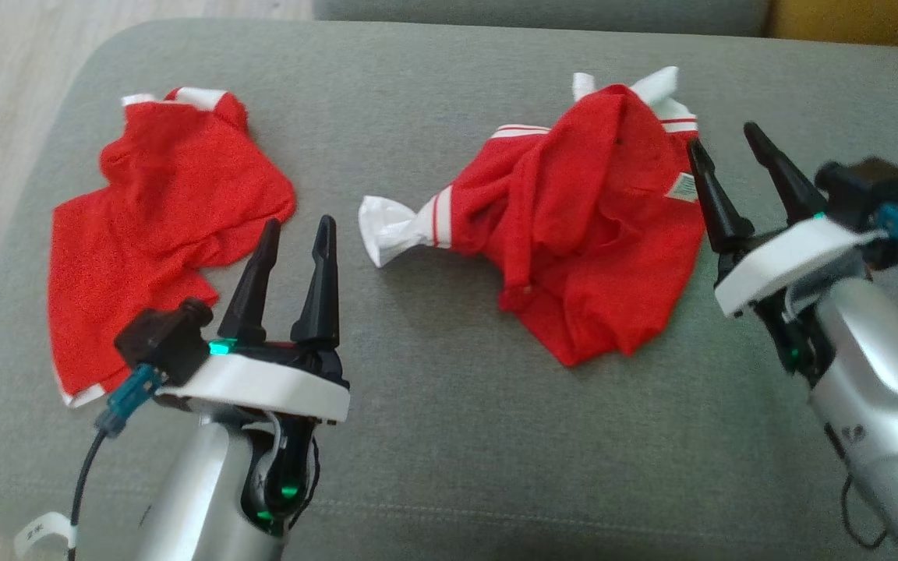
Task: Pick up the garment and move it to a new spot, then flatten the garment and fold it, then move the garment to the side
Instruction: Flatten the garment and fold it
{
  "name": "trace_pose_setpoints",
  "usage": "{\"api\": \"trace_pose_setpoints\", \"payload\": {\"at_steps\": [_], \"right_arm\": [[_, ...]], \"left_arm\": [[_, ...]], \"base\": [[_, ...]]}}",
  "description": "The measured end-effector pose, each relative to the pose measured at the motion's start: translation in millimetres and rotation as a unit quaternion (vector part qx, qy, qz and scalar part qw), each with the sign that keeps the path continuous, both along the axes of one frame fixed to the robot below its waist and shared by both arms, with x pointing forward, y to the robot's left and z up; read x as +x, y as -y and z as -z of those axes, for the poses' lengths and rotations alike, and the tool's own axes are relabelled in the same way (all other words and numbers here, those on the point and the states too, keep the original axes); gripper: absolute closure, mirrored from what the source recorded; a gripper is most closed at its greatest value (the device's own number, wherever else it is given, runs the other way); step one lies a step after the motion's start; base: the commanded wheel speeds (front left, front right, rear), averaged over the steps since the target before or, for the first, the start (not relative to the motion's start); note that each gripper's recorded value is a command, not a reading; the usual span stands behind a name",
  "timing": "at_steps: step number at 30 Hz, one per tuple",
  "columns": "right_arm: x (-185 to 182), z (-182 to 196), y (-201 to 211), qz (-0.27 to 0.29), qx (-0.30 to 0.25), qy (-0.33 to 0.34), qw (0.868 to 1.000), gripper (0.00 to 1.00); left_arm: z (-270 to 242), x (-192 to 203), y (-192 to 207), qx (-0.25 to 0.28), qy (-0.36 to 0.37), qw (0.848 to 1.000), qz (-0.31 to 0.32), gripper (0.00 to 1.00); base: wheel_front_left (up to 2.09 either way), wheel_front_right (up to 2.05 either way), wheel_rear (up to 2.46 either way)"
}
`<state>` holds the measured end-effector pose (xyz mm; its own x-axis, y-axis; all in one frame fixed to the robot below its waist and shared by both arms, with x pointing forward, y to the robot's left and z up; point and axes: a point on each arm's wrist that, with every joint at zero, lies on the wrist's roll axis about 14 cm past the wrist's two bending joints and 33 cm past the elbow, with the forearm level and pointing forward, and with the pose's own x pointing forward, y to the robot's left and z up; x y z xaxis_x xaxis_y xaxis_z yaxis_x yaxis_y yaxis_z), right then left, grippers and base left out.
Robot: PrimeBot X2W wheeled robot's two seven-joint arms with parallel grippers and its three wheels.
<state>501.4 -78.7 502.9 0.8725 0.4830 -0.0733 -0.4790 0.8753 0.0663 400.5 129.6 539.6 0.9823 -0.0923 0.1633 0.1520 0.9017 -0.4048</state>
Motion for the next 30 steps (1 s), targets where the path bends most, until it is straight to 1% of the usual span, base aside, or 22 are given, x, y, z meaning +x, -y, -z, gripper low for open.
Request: {"api": "trace_pose_setpoints", "payload": {"at_steps": [3, 5, 9, 14, 17, 20, 23, 26, 30], "right_arm": [[-10, 0, 15, 0.029, 0.015, 0.011, 0.999, 0.0], [-18, 0, 20, 0.046, 0.032, 0.016, 0.998, 0.0], [-38, 8, 28, 0.074, 0.048, 0.021, 0.996, 0.0], [-62, 16, 27, 0.094, 0.056, 0.02, 0.994, 0.0], [-68, 14, 26, 0.097, 0.055, 0.026, 0.993, 0.0], [-69, 8, 23, 0.093, 0.049, 0.033, 0.994, 0.0], [-69, 4, 10, 0.078, 0.048, 0.031, 0.995, 0.0], [-75, 8, -11, 0.049, 0.045, 0.017, 0.998, 0.0], [-85, 22, -37, 0.011, 0.036, -0.017, 0.999, 0.0]], "left_arm": [[-2, 4, 9, -0.003, 0.004, 1.0, 0.012, 0.0], [-3, 6, 14, -0.004, 0.005, 1.0, 0.02, 0.0], [-1, 8, 22, -0.006, 0.004, 0.999, 0.033, 0.0], [0, 8, 27, -0.007, 0.003, 0.999, 0.041, 0.0], [0, 8, 27, -0.006, 0.002, 0.999, 0.042, 0.0], [0, 7, 28, -0.006, 0.002, 0.999, 0.042, 0.0], [1, 7, 26, -0.006, 0.001, 0.999, 0.04, 0.0], [0, 5, 24, -0.006, 0.002, 0.999, 0.039, 0.0], [4, 3, 19, -0.005, -0.003, 0.999, 0.032, 0.0]], "base": [[0.0, 0.0, 0.0], [0.0, 0.0, 0.0], [0.0, 0.0, 0.0], [0.0, 0.0, 0.0], [0.0, 0.0, 0.0], [0.0, 0.0, 0.0], [0.0, 0.0, 0.0], [0.0, 0.0, 0.0], [0.0, 0.0, 0.0]]}}
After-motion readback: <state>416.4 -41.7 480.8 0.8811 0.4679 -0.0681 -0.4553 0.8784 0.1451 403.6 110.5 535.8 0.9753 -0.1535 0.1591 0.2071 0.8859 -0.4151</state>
